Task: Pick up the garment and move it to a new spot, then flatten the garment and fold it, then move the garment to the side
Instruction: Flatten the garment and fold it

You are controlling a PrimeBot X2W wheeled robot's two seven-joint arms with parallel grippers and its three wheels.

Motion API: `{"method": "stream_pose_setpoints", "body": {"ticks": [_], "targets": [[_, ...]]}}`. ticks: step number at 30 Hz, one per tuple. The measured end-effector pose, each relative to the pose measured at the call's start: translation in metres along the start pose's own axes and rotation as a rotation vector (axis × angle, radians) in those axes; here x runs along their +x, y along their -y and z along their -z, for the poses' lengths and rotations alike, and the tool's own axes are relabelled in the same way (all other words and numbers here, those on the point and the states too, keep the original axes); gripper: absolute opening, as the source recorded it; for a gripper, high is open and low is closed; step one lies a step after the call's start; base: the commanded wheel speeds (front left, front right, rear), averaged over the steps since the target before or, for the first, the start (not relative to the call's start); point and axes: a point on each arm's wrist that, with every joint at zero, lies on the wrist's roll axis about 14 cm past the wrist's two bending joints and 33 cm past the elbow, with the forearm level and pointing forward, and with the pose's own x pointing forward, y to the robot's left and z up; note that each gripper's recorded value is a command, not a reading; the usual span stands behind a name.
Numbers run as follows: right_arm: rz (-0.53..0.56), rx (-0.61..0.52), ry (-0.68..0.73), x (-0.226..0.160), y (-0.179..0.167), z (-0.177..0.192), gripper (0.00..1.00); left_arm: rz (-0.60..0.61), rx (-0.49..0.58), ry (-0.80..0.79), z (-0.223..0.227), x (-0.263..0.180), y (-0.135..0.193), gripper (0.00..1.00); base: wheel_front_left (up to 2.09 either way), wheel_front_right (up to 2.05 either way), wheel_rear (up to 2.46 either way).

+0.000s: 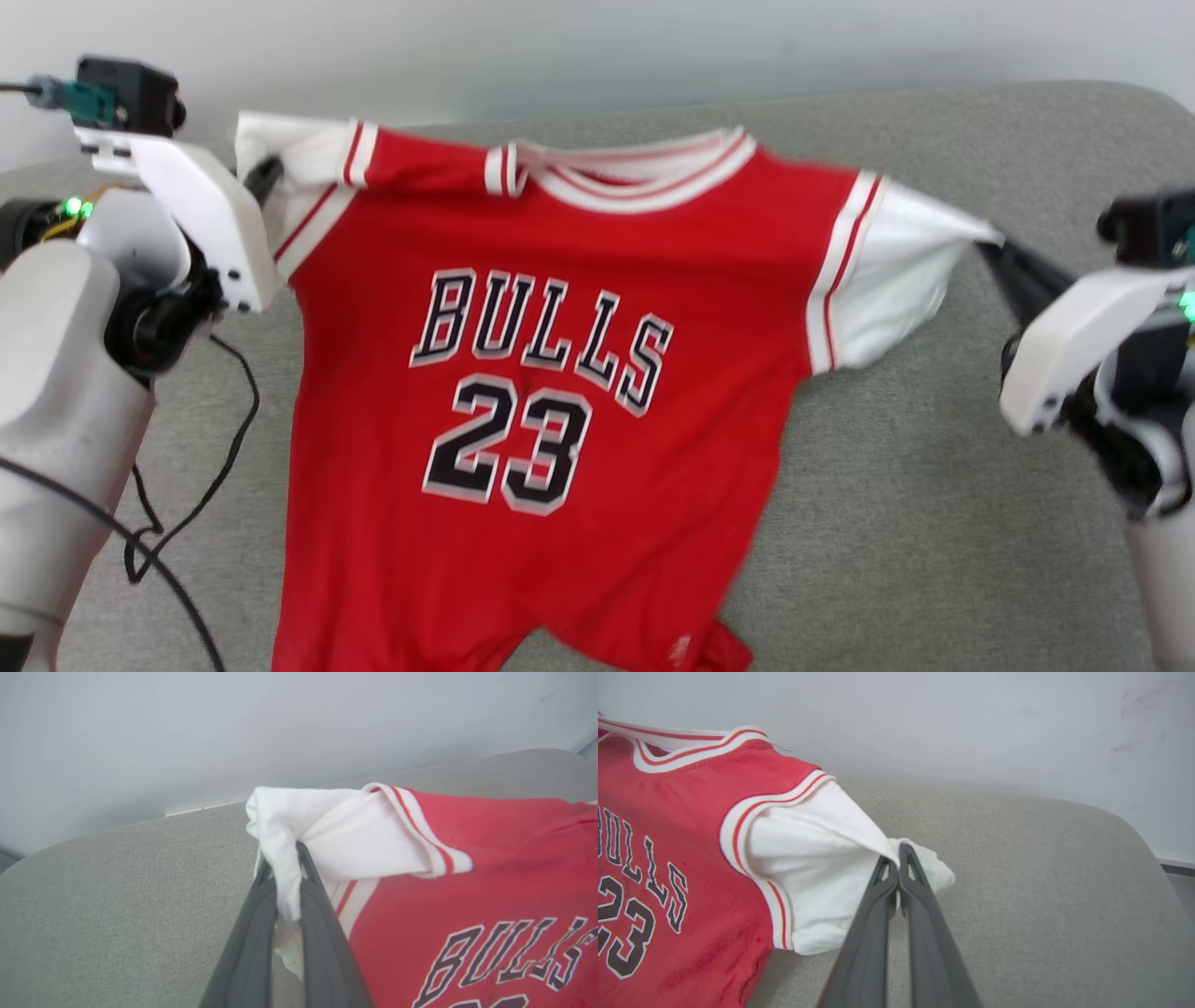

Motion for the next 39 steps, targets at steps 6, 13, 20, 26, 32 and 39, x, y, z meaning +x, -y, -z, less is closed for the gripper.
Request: {"method": "stream_pose_setpoints", "body": {"ticks": [6,13,20,26,32,39], "targets": [[-0.005,-0.073,0.126,0.021,0.001,-0.062,0.00,-0.041,-0.011,0.177,-0.058,-0.004,-0.006,0.00,0.00,0.00,0.00],[-0.023,-0.166,0.290,0.056,-0.006,-0.141,0.00,-0.104,-0.012,0.444,-0.142,-0.001,-0.021,0.00,0.00,0.00,0.00],[-0.024,-0.144,0.510,0.078,-0.010,-0.231,0.00,-0.125,-0.013,0.725,-0.222,-0.004,-0.027,0.00,0.00,0.00,0.00],[-0.027,-0.136,0.654,0.094,-0.013,-0.283,0.00,-0.131,-0.016,0.862,-0.261,0.003,-0.035,0.00,0.00,0.00,0.00],[-0.031,-0.125,0.657,0.131,-0.011,-0.278,0.00,-0.133,-0.048,0.832,-0.241,0.043,-0.046,0.00,0.00,0.00,0.00],[-0.051,-0.112,0.519,0.186,-0.015,-0.216,0.00,-0.120,-0.166,0.677,-0.169,0.101,-0.055,0.00,0.00,0.00,0.00]]}}
